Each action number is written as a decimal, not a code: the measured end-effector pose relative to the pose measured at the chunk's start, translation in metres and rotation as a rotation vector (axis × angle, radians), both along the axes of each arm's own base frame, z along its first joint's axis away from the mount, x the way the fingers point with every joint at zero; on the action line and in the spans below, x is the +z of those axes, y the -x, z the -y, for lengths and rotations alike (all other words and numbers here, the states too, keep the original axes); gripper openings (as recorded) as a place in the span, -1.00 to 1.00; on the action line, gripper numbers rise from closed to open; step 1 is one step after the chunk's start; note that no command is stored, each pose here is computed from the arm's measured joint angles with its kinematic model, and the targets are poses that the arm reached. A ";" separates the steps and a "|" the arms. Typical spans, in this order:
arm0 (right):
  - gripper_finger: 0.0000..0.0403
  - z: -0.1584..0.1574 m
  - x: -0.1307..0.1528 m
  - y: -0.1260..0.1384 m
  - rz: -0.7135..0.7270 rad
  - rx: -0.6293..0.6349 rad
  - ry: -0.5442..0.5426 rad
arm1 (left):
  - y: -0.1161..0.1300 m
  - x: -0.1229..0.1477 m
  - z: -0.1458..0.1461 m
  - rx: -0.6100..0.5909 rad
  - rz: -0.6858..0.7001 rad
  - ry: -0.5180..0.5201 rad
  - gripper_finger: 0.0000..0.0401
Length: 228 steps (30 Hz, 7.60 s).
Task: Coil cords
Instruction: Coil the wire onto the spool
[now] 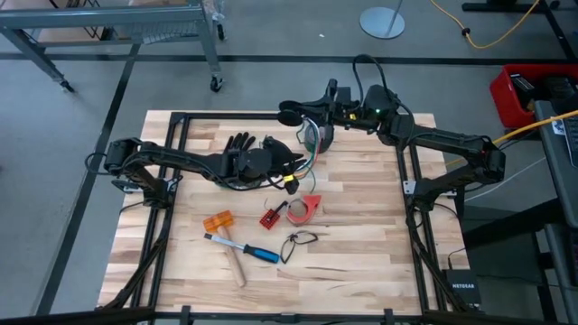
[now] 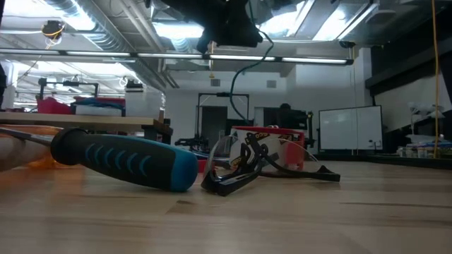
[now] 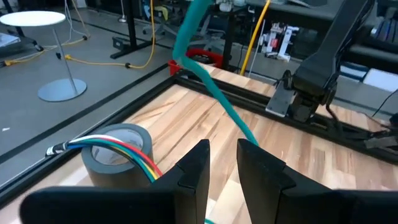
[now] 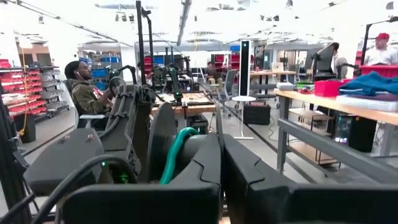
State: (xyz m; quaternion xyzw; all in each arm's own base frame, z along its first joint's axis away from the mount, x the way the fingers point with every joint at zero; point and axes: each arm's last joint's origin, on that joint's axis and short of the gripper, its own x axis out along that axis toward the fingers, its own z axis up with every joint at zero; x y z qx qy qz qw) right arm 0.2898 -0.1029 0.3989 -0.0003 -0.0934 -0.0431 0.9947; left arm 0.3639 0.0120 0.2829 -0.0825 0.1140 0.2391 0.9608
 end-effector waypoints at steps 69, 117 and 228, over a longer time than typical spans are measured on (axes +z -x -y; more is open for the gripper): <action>-0.99 -0.008 0.005 0.002 0.034 0.258 0.090 | -0.027 -0.012 0.000 0.008 0.235 0.012 -0.96; -0.99 0.009 -0.004 0.031 -0.198 0.183 0.021 | 0.007 -0.019 -0.010 0.207 -0.087 0.129 -1.00; -0.99 0.031 -0.102 0.009 -0.874 -0.116 -0.164 | 0.026 -0.022 -0.114 0.042 -0.053 0.503 -1.00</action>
